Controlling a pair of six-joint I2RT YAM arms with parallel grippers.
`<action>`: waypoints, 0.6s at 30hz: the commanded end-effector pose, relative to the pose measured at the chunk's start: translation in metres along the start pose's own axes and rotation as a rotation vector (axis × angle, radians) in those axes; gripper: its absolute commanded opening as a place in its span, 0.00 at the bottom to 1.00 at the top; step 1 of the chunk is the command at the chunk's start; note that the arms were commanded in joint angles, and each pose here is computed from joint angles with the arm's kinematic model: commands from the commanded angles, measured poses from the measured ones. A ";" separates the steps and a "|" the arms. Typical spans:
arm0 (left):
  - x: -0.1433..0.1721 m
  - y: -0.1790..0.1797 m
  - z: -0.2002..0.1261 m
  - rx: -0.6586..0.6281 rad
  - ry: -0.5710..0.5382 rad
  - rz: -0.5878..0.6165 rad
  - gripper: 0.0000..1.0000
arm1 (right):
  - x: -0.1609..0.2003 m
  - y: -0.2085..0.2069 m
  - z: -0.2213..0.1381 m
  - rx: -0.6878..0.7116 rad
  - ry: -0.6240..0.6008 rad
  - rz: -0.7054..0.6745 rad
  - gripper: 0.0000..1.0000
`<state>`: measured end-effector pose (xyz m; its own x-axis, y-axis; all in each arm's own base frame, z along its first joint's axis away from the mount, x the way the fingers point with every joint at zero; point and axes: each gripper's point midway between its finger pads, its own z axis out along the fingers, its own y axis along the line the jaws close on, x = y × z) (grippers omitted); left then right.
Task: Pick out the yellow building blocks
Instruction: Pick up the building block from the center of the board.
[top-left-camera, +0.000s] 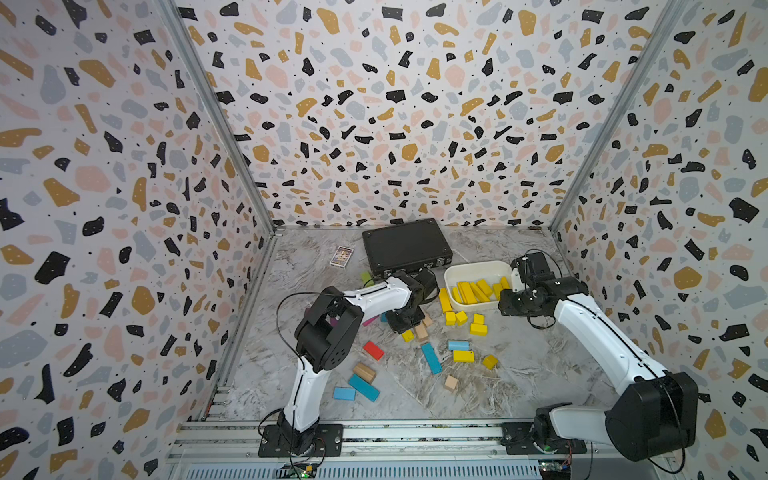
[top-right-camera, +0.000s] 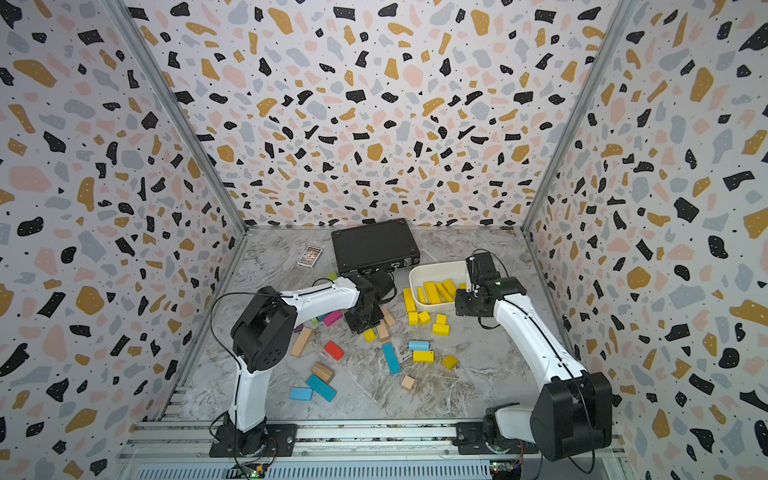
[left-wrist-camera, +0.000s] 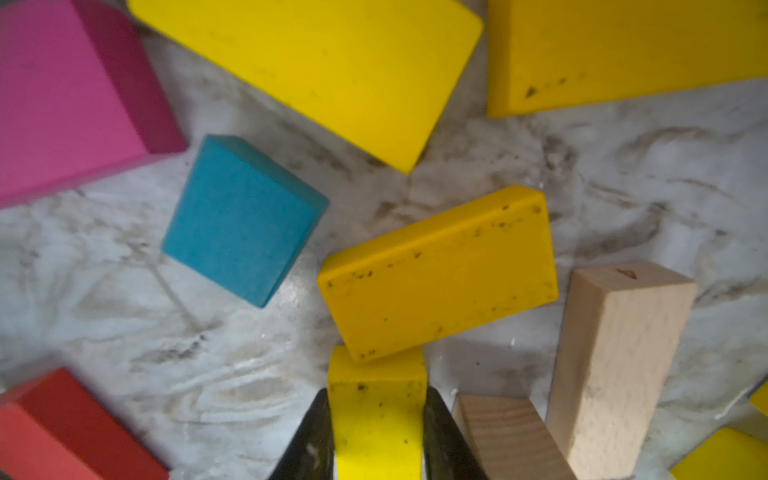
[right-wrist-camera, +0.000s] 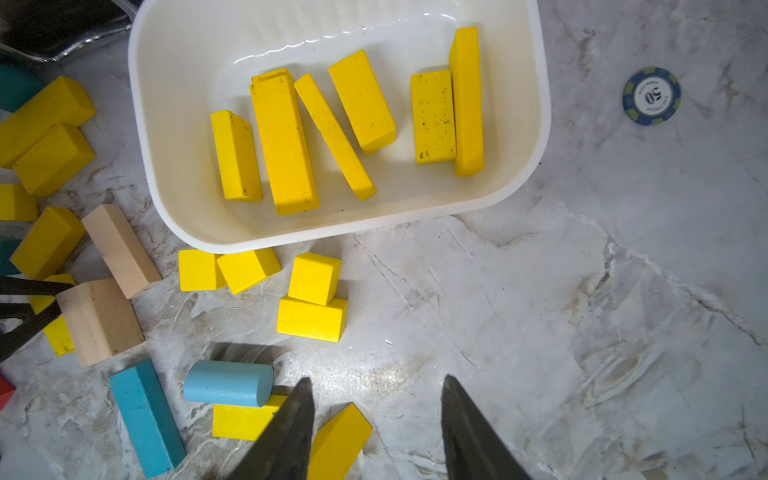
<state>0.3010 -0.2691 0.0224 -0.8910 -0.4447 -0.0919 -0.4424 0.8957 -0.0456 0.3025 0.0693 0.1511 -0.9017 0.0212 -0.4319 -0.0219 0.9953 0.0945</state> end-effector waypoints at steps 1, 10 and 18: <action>0.002 0.013 0.003 -0.037 -0.013 0.019 0.30 | -0.004 0.005 -0.014 -0.029 -0.026 0.012 0.51; -0.020 0.009 -0.043 0.043 -0.151 0.088 0.21 | -0.015 0.022 -0.022 -0.119 -0.048 -0.017 0.51; -0.028 -0.008 -0.106 0.247 -0.232 0.110 0.18 | -0.015 0.104 -0.036 -0.542 -0.058 -0.102 0.50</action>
<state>0.3166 -0.2633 0.1167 -0.8843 -0.3624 -0.2943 -0.3038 0.9254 -0.2265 0.3024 0.1285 0.1735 -0.8914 -0.0192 -0.4529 -0.2013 0.9120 0.3575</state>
